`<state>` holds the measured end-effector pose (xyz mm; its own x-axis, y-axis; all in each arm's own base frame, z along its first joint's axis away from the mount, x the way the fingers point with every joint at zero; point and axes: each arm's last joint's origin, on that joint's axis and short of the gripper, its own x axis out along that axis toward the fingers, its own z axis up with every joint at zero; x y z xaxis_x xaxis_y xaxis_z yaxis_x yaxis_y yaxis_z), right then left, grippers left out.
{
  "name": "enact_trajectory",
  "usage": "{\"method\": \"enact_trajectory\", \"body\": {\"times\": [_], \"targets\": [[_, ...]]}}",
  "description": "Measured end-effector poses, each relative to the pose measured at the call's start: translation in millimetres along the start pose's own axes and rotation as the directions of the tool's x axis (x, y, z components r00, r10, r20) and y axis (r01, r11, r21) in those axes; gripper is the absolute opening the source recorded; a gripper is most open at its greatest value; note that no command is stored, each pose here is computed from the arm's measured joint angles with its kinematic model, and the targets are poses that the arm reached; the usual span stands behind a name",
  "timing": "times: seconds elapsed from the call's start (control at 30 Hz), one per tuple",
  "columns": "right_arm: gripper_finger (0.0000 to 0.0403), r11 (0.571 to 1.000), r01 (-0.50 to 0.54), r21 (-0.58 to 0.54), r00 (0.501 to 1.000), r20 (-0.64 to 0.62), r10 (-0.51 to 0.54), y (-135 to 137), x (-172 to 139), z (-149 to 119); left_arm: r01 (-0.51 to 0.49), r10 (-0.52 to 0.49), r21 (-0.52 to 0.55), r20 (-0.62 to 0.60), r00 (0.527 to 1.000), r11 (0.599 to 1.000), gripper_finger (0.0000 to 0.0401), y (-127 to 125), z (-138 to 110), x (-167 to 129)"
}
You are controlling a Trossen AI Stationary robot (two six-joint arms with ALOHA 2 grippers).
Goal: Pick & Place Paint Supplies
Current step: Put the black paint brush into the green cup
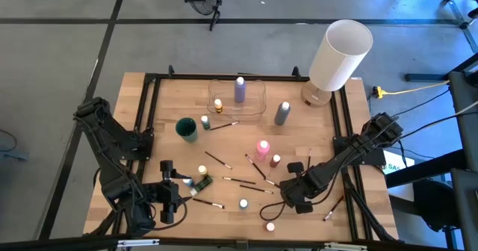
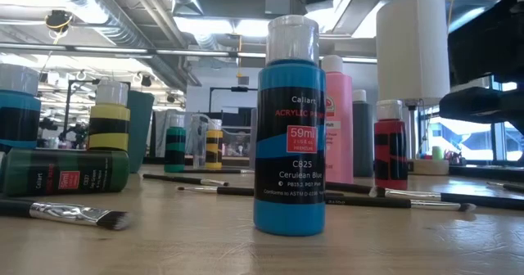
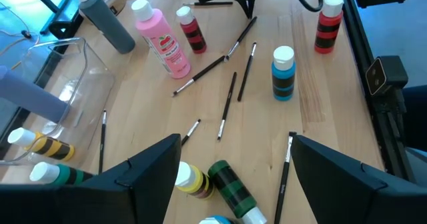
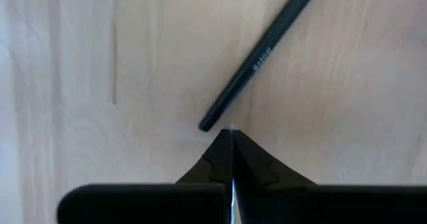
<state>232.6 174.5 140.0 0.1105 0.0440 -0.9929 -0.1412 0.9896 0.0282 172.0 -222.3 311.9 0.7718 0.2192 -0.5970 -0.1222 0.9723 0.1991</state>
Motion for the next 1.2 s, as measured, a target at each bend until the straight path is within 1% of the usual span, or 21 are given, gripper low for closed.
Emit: {"method": "enact_trajectory", "body": {"times": [0.1, 0.33, 0.43, 0.63, 0.77, 0.9, 1.03, 1.2], "targets": [[0.0001, 1.0, -0.004, 0.006, 1.0, 0.0, 0.004, 2, -5, 3, 0.0, 0.0, 0.002, 0.0, 1.0, 1.0, 0.0281, 0, 0, 0], [0.0, 0.998, 0.024, 0.058, 0.998, -0.067, -0.02, 3, -20, 6, 0.001, -0.001, -0.015, 0.0, 1.0, 1.0, 0.0281, 0, 0, 0], [0.0, 0.996, 0.031, 0.082, 0.996, -0.08, -0.025, 5, -29, 10, 0.002, -0.002, -0.016, -0.002, 1.0, 1.0, 0.0281, 0, 0, 0], [0.0, 0.995, 0.042, 0.089, 0.997, -0.074, -0.036, 10, -55, 21, 0.002, -0.002, -0.017, -0.002, 1.0, 1.0, 0.0281, 0, 0, 0], [0.0, 0.994, 0.061, 0.087, 0.998, -0.039, -0.058, 14, -78, 30, 0.002, -0.002, -0.016, -0.002, 1.0, 1.0, 0.0281, 0, 0, 0], [0.0, 0.991, 0.108, 0.085, 0.994, -0.016, -0.107, 14, -104, 36, 0.002, -0.002, -0.016, -0.002, 1.0, 1.0, 0.0281, 0, 0, 0], [0.0, 0.989, 0.127, 0.08, 0.99, 0.053, -0.132, 18, -130, 44, -0.004, 0.004, 0.0, 0.005, 1.0, 1.0, 0.0281, 0, 0, 0], [0.0, 0.99, 0.142, -0.022, 0.971, 0.196, -0.135, 28, -153, 53, -0.019, 0.018, 0.048, 0.022, 1.0, 0.999, 0.0281, 0, 1, 0]]}}
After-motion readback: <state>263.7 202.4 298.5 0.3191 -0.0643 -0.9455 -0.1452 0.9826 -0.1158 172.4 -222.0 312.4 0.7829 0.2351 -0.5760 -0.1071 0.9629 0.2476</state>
